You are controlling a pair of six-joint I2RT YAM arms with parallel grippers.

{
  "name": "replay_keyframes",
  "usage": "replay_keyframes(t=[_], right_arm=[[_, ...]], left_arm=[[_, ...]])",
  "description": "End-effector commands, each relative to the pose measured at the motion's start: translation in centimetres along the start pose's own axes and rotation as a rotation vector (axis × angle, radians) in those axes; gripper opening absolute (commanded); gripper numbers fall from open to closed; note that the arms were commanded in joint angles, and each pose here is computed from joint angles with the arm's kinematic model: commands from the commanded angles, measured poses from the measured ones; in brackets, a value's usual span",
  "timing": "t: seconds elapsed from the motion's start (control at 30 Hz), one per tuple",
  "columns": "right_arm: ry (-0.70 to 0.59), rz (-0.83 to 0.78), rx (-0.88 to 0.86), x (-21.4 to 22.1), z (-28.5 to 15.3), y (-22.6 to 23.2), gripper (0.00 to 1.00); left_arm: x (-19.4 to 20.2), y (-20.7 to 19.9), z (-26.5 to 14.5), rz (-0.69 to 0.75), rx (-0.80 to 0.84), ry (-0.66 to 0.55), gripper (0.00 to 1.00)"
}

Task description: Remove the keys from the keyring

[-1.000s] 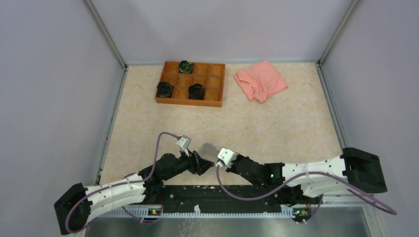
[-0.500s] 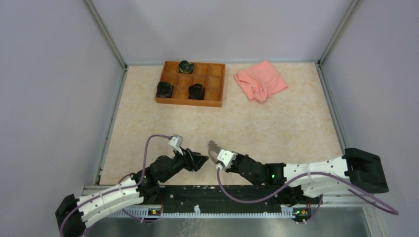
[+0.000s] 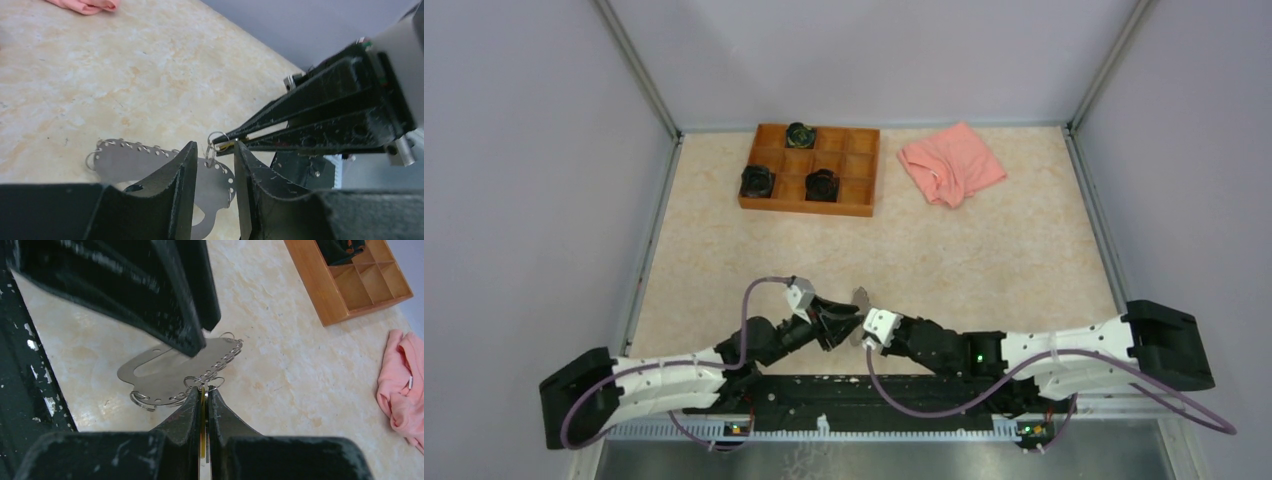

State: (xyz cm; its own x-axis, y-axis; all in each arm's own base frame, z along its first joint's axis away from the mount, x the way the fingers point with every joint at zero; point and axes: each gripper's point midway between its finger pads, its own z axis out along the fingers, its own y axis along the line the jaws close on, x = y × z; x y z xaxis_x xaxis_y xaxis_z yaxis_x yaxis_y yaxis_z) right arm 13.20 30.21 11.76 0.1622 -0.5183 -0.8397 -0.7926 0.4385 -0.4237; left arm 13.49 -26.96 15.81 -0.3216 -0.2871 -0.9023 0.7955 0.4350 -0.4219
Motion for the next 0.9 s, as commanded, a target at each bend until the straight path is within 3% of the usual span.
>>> replay_keyframes(t=[0.0, 0.3, 0.7, 0.87], right_arm=[[-0.058, 0.052, -0.006, -1.5, -0.5, 0.2, 0.00], [-0.036, 0.055, 0.017, -0.9, -0.6, -0.1, 0.00], [-0.079, 0.078, -0.008, -1.8, -1.7, -0.3, 0.00], [-0.092, 0.051, -0.032, -2.4, -1.9, -0.3, 0.00]], left_arm=[[5.9, 2.2, -3.5, 0.133, -0.002, 0.087, 0.38], [8.5, 1.4, -3.1, 0.205, -0.017, 0.164, 0.37], [7.3, 1.4, -2.8, 0.292, -0.020, 0.085, 0.35], [6.1, 0.0, -2.5, 0.340, 0.051, 0.039, 0.35]])
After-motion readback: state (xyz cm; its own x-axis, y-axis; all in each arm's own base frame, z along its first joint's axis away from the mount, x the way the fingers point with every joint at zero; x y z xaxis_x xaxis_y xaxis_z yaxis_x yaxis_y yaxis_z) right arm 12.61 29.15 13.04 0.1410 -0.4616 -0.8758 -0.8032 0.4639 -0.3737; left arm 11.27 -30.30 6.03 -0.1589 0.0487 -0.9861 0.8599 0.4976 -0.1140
